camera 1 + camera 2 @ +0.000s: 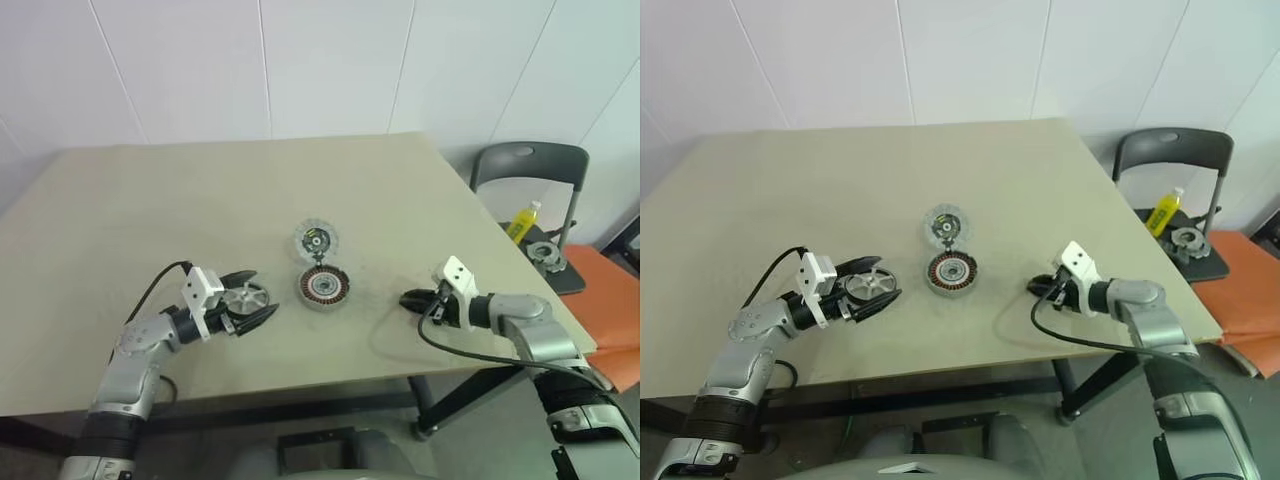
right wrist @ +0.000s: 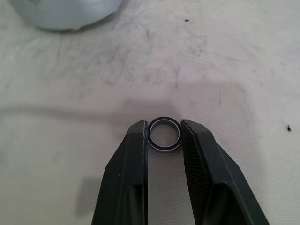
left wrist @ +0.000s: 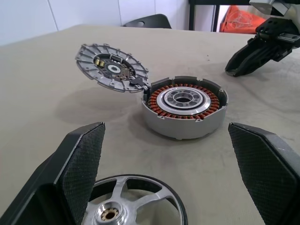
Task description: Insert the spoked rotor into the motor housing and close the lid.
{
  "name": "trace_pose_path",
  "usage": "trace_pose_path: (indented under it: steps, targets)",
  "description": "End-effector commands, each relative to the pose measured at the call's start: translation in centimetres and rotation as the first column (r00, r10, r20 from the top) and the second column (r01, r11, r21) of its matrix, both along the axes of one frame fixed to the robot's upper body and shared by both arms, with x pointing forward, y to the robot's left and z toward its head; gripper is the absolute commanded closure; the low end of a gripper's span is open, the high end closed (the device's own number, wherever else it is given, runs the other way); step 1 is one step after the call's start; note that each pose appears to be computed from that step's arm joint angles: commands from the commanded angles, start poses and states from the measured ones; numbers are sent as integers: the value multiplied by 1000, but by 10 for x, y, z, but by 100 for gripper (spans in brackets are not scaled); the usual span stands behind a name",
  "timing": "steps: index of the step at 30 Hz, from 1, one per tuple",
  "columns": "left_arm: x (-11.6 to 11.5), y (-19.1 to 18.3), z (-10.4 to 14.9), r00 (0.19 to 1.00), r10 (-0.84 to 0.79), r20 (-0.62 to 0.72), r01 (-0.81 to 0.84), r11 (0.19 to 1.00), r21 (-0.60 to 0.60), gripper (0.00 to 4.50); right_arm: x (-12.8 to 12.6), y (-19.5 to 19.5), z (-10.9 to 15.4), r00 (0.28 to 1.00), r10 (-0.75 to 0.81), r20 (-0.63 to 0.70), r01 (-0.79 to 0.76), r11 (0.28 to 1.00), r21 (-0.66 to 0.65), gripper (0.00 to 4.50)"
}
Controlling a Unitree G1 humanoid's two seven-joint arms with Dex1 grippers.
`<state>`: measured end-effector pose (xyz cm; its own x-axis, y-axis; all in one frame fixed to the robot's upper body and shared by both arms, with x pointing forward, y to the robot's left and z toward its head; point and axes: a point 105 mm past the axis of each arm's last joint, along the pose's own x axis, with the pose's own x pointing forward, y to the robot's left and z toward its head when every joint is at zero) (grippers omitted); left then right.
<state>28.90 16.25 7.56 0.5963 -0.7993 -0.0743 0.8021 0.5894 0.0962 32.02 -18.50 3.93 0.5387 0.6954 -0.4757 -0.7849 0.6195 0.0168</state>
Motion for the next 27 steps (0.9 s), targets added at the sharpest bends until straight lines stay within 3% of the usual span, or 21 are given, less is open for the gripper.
trace_pose_path:
  steps: [1,8,16,27]
  targets:
    - [6,-4,16,998,-11,59,11,1000,-1,0,13,66,44,992,55,111,-76,978,193,381]
    - [10,-3,18,998,10,55,-9,1000,-16,0,28,146,97,971,94,219,-156,945,287,381]
    - [11,-2,19,998,27,48,-26,999,-18,0,24,174,48,977,192,93,-194,981,20,381]
    - [10,-2,18,998,30,46,-30,999,-15,0,31,161,41,983,178,48,-177,984,-28,381]
